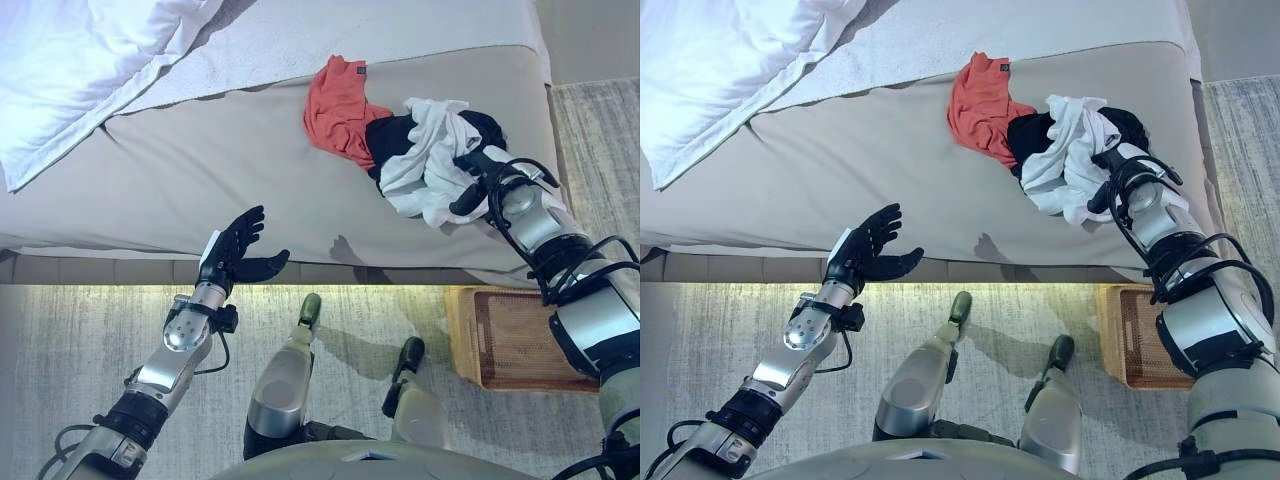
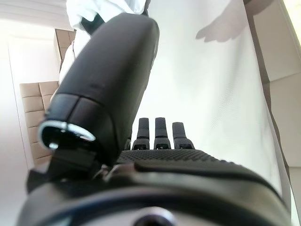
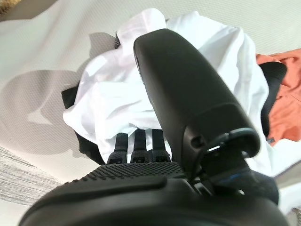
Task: Pick up the clothes from the bed and place them into the basket
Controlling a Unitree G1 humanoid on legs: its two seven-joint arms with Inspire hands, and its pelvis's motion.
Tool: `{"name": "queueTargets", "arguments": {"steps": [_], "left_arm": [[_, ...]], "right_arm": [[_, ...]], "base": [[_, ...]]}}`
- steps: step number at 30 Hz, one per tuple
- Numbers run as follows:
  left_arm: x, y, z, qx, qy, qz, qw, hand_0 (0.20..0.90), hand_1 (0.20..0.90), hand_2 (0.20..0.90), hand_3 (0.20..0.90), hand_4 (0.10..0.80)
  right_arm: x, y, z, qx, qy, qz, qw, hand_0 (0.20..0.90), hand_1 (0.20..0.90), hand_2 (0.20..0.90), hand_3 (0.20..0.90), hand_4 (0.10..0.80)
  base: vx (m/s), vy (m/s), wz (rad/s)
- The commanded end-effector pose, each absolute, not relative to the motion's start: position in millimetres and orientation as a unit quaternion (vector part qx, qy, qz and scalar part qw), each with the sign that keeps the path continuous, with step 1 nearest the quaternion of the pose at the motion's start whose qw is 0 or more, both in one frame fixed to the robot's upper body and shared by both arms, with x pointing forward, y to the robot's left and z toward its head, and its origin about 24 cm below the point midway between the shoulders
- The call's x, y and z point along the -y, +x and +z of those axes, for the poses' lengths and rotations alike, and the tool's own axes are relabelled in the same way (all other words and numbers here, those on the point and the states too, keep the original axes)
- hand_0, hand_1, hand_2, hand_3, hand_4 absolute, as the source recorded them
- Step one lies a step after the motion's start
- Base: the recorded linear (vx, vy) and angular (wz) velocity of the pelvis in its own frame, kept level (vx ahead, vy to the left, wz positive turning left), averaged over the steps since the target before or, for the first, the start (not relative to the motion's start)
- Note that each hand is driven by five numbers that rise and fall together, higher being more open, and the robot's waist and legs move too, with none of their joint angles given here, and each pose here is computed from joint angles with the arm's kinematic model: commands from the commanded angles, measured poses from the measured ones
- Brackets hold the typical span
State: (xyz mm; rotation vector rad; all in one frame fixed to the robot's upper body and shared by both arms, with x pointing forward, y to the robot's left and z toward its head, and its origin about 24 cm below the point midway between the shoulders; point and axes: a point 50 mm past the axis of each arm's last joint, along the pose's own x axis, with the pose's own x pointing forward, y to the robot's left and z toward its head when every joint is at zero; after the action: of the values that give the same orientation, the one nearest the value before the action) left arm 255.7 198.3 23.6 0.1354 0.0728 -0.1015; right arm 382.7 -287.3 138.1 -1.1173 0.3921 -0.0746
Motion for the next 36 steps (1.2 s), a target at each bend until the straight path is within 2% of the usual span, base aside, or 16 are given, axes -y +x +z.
{"name": "queueTargets", "arguments": {"steps": [1,2,3,24,29,36], "left_arm": [[-190,258,45,0.034,0.062,-0.063,0.996,0.900,0.900,0.900,0.900,0.800],[-191,258,45,0.034,0.062,-0.063,0.996,0.900,0.900,0.900,0.900,0.800],[-191,258,46,0.034,0.062,-0.063,0.996,0.900,0.900,0.900,0.900,0.800],[-202,247,31,-0.010,0.079,-0.048,0.996,0.900,0.900,0.900,0.900,0.800],[-206,245,20,-0.043,0.092,-0.048,0.994,0.900,0.900,0.900,0.900,0.800],[-215,239,11,-0.067,0.103,-0.053,0.991,0.900,0.900,0.900,0.900,0.800]], "right_arm": [[295,387,172,-0.145,-0.571,-0.070,0.805,0.368,0.368,0.368,0.280,0.180],[295,387,172,-0.143,-0.570,-0.071,0.806,0.314,0.314,0.314,0.216,0.116],[295,388,175,-0.138,-0.571,-0.075,0.806,0.300,0.300,0.300,0.200,0.100],[269,379,205,-0.010,-0.572,-0.059,0.818,0.300,0.300,0.300,0.200,0.100],[273,377,239,0.041,-0.542,-0.092,0.835,0.300,0.300,0.300,0.200,0.100],[281,370,306,0.088,-0.543,-0.147,0.822,0.300,0.300,0.300,0.200,0.100]], "base": [[0.000,0.000,0.00],[0.000,0.000,0.00],[0.000,0.000,0.00],[0.034,-0.011,-0.05],[0.078,-0.012,-0.02],[0.009,0.000,-0.01]]}}
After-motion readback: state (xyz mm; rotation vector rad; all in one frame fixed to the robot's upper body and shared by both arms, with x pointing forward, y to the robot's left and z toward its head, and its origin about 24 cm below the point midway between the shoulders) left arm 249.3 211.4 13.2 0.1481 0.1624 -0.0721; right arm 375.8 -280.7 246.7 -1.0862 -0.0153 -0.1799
